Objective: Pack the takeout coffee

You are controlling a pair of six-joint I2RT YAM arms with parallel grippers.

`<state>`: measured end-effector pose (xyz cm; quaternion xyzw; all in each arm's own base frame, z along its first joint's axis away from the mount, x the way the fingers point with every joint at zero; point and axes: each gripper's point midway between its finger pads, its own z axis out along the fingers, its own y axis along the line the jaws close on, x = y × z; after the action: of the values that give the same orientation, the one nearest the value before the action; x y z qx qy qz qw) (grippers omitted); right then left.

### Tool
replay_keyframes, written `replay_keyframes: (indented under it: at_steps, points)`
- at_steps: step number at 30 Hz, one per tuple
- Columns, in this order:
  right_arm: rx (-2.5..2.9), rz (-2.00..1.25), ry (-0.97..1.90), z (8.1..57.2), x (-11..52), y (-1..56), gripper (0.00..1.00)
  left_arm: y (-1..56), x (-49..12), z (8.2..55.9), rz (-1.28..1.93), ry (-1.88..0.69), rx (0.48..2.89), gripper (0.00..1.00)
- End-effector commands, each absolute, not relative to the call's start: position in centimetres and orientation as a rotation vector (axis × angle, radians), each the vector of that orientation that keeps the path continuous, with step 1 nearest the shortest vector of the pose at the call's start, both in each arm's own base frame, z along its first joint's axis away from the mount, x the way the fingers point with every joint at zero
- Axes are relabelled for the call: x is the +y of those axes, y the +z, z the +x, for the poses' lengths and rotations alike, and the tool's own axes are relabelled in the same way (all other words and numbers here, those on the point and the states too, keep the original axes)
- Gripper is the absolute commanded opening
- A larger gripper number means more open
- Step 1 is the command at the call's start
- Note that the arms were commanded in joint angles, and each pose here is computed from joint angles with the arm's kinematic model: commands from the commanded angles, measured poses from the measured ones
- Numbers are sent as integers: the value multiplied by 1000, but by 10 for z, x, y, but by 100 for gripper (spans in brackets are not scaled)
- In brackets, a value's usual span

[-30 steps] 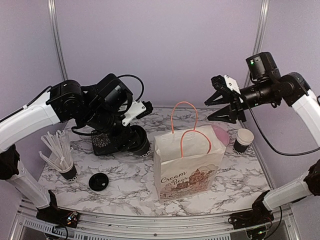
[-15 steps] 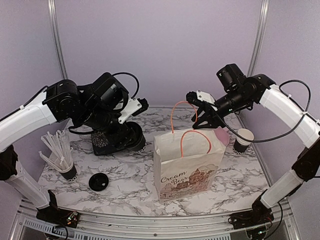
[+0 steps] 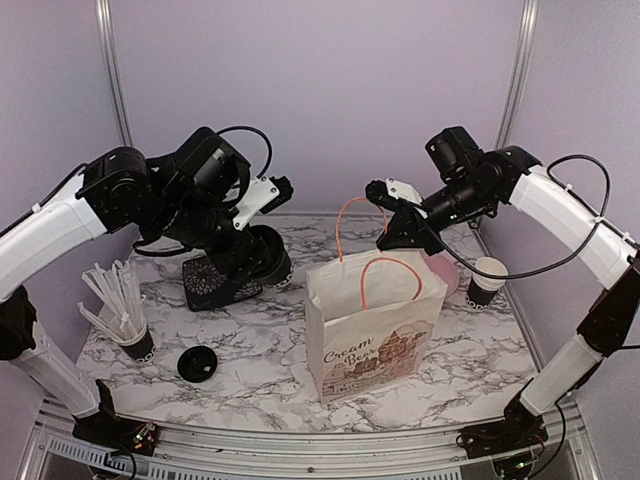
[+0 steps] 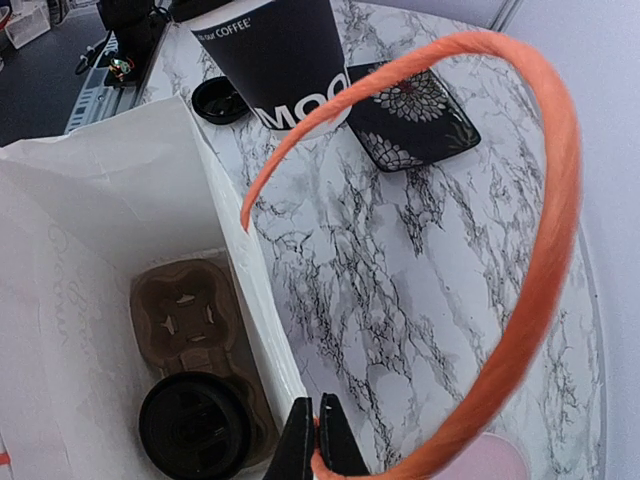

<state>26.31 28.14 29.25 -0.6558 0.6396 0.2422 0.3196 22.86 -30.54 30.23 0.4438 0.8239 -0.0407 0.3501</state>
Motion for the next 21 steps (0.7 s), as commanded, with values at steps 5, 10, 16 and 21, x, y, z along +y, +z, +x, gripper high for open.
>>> replay_keyframes:
  at_steps: [5,10,16,21]
  points:
    - [1615,-1542,634,265,285,341,0,383,-298,237,955,-175,2025,55]
    - [1648,-1469,636,262,281,344,0,413,-319,210,970,-363,1966,54]
    - [1697,-1438,672,255,280,335,0,412,-346,183,1076,-407,1929,54]
    - [1736,-1405,690,257,281,327,0,409,-351,179,1098,-391,1920,55]
